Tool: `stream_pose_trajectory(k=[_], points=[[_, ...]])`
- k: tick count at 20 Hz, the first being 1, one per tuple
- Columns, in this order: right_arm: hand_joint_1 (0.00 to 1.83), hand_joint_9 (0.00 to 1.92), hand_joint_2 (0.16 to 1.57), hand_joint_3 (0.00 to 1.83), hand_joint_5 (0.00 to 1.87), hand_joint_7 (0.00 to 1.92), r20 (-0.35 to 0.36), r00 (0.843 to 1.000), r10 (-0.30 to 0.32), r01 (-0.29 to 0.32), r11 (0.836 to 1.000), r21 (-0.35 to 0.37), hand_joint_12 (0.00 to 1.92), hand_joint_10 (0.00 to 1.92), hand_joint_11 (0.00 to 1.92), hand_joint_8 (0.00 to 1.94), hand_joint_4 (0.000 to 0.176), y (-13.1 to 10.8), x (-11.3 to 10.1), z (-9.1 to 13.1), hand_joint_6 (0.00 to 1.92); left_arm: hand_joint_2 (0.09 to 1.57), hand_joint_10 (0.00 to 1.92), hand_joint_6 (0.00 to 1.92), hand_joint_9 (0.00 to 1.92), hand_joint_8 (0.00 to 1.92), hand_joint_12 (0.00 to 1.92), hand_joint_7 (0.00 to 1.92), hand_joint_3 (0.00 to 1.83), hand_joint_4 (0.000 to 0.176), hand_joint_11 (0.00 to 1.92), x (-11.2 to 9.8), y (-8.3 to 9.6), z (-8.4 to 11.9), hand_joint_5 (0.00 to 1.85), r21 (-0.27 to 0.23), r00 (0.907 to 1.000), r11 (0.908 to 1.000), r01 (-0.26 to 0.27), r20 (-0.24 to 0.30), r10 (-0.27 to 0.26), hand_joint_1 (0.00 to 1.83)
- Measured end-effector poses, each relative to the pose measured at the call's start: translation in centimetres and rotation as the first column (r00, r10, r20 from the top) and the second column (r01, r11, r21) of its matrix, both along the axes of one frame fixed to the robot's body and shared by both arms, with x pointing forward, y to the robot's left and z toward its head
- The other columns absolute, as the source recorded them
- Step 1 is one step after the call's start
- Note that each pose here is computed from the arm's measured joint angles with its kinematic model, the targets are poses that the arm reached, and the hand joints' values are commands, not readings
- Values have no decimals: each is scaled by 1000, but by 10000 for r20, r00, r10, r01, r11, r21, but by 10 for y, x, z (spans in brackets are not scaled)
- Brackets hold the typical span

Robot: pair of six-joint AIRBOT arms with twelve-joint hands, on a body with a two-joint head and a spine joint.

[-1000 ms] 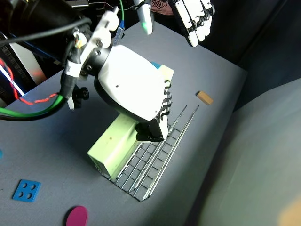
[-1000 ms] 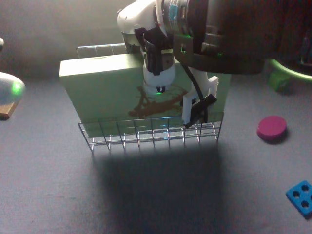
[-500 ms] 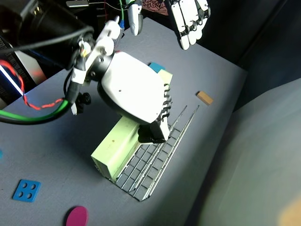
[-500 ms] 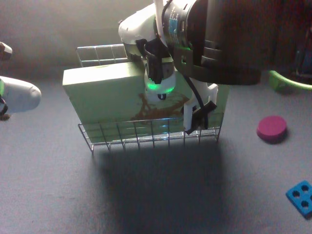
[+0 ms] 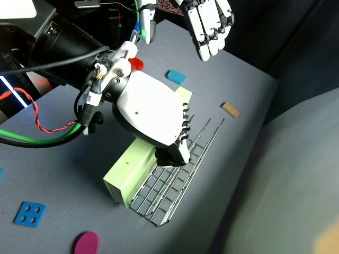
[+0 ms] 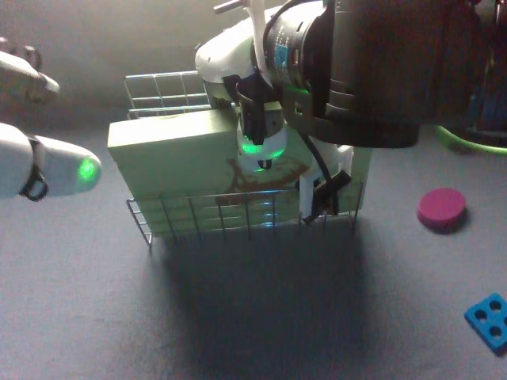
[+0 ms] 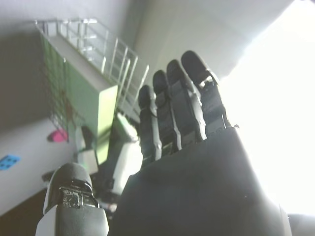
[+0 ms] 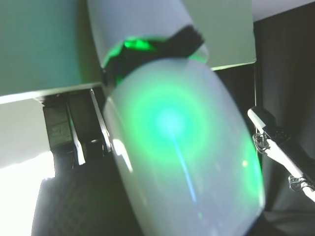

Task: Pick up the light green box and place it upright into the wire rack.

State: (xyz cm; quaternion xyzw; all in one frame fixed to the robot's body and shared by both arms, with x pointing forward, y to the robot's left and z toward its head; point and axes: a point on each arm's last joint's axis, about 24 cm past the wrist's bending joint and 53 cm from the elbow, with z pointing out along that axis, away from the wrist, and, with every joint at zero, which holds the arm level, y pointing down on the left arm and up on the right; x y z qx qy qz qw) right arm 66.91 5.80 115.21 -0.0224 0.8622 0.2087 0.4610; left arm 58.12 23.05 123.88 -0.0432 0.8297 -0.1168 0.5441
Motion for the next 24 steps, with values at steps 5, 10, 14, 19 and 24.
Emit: stream_pose_trajectory(k=[5, 10, 14, 19, 24], points=[[1328, 716, 1187, 1, 767, 916, 3, 9999, 119, -119, 9999, -26, 1690, 1505, 577, 1217, 0, 5, -3, -2, 1086, 1114, 4, 0, 336, 1, 1006, 341, 2, 0, 0, 1, -1, 1, 321, 64, 10000, 10000, 58, 68, -59, 0], [1175, 573, 1217, 1, 724, 848, -119, 9999, 66, -67, 9999, -104, 1676, 1221, 460, 1313, 0, 3, -4, -8, 1264, 1112, 4, 1, 339, 1, 1007, 344, 1, 0, 0, 0, -5, -6, 322, 156, 9999, 9998, 154, -76, -153, 0], [1075, 486, 1153, 0, 615, 689, -102, 9999, 134, -135, 9999, -85, 1601, 937, 348, 720, 0, 4, -4, -8, 672, 1112, 2, 1, 335, 1, 1002, 344, 1, 0, 0, 0, -22, -9, 324, 89, 9984, 9985, 540, -152, -539, 0], [936, 568, 1057, 0, 574, 638, -31, 9998, 218, -218, 9996, -161, 1273, 105, 135, 0, 0, 3, -6, -7, 0, 1104, 7, 6, 326, 3, 1017, 324, 0, 0, 0, 1, -24, -6, 310, -16, 9988, 9988, 497, 29, -497, 0], [851, 442, 984, 0, 493, 500, -6, 9996, 265, -265, 9996, -45, 1229, 28, 17, 0, 0, 2, -9, 0, 0, 1131, 0, 0, 267, 0, 903, 259, 2, 0, 0, 0, -26, -9, 233, 65, 9983, 9983, 580, -33, -580, 0]])
